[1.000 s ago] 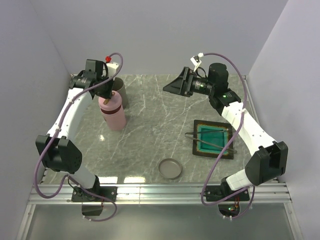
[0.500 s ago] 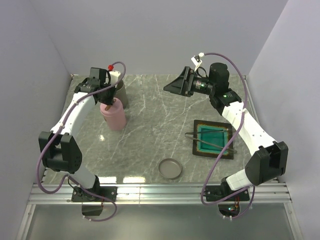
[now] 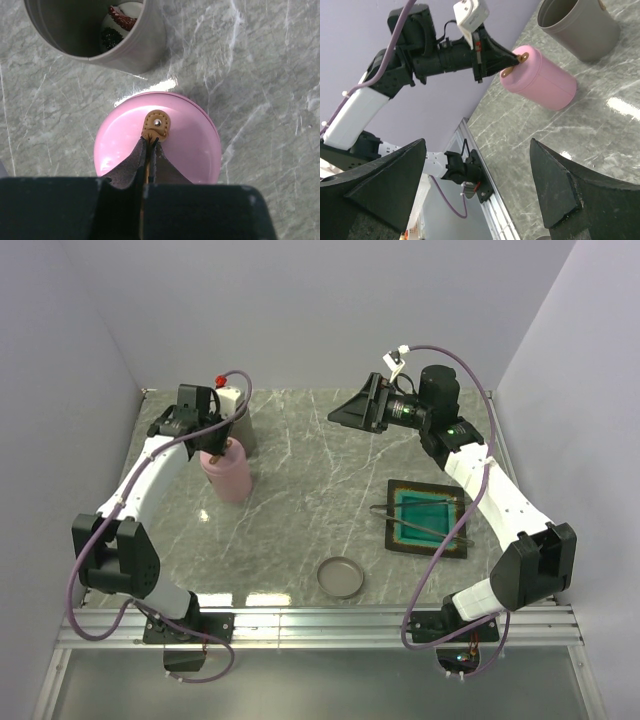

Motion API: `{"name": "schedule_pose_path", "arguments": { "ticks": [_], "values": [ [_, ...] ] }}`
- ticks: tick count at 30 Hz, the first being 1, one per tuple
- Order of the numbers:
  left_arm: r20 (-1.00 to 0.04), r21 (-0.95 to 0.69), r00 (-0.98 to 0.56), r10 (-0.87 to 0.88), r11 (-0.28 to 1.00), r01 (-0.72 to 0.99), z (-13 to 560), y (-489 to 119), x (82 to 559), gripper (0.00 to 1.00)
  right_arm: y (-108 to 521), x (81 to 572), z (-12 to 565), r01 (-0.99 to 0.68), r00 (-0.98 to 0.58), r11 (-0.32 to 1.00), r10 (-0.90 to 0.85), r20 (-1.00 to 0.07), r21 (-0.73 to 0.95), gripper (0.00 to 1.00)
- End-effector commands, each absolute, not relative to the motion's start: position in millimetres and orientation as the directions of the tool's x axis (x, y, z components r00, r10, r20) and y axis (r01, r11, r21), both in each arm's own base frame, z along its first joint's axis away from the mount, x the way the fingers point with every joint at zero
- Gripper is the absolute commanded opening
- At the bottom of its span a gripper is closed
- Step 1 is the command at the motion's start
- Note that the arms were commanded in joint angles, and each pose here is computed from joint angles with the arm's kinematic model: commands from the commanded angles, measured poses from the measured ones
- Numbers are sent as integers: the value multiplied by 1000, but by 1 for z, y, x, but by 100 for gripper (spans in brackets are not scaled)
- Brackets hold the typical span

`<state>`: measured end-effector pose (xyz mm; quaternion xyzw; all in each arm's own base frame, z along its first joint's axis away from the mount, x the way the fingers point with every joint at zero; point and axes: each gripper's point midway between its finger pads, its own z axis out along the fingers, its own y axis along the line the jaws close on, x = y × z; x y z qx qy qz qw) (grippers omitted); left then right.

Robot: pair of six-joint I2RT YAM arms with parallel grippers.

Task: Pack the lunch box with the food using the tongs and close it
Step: Move the lunch box

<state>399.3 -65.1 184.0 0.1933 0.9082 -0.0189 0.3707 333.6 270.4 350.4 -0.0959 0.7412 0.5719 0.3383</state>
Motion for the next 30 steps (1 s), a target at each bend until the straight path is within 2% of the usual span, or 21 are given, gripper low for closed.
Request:
{"name": "schedule_pose_path", "arguments": {
  "ticks": [1,13,18,21,22,26,30],
  "values": [
    [-586,108,-716,381,912,397,161,-57,363,0,265,327,377,-593,-702,303,259,-663,746,91],
    [-494,59,-761,421,889,454,161,-55,312,0,266,327,371,-586,-712,303,249,-656,751,91],
    [-501,82,-747,437,884,461,165,-50,300,1,266,322,363,-617,-704,305,198,-682,725,92],
    [-521,83,-735,433,883,462,171,-52,302,9,266,314,354,-628,-716,301,140,-684,718,93],
    [-531,77,-729,432,881,466,174,-54,304,13,265,314,356,-665,-683,311,116,-721,679,93],
    [-561,66,-709,428,877,477,187,-60,311,36,251,314,337,-661,-663,439,38,-748,609,95],
    [-612,67,-673,415,875,479,210,-65,320,44,237,307,321,-710,-604,499,-69,-794,496,95]
  ]
}}
